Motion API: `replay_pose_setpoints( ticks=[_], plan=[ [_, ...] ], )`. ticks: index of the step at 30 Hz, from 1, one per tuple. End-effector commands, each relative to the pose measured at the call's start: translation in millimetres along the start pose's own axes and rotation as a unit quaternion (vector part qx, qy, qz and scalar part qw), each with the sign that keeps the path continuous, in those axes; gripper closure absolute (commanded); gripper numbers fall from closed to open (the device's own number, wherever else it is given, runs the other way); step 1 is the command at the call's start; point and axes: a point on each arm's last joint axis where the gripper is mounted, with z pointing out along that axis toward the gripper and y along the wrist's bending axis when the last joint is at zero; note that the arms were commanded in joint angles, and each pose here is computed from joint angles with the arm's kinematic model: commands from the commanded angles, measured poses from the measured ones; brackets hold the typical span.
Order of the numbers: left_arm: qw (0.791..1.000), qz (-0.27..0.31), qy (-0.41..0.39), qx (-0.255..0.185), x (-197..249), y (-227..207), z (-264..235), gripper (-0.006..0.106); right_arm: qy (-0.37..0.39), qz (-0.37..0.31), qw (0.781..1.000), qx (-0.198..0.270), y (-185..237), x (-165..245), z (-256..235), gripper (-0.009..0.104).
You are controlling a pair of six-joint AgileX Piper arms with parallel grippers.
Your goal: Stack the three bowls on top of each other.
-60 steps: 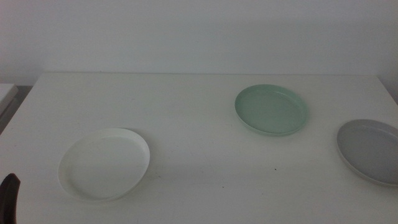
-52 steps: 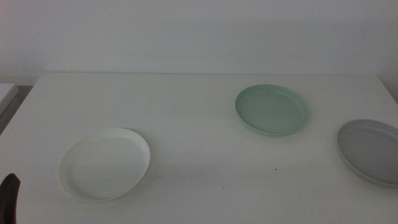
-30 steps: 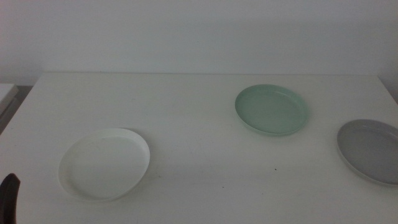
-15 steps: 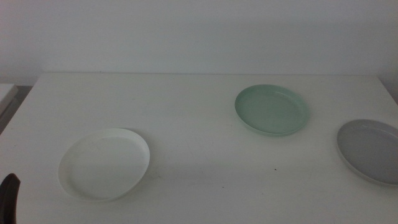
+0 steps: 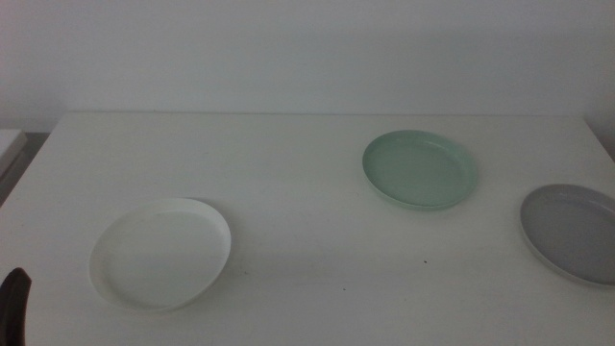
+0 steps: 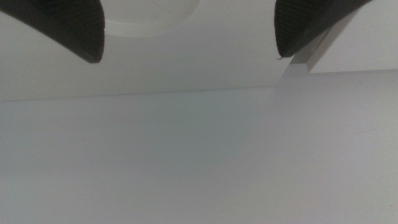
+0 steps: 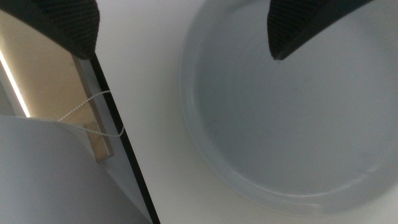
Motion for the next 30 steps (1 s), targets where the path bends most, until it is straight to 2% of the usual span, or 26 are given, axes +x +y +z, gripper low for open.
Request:
replay_pose_setpoints(
  ticks=[1,10,17,20,30],
  plan=[
    [1.0,-0.002,-0.009,-0.001,-2,0,0,0.007,-0.001,-0.008,1.0,0.01,-6,-6,15,0.007],
    [1.0,-0.002,-0.01,-0.001,-2,0,0,0.007,0.036,-0.003,0.999,0.008,-8,-10,72,0.009],
    [1.0,-0.002,-0.01,-0.001,-2,0,0,0.007,0.044,-0.002,0.999,0.008,-9,-10,94,0.025],
    [1.0,-0.001,-0.01,-0.001,-2,0,0,0.007,0.044,-0.002,0.999,0.009,-9,-10,98,0.037],
    [1.0,-0.002,-0.009,0.0,-2,0,0,0.007,0.043,-0.008,0.999,0.013,-10,-10,99,0.093]
  ],
)
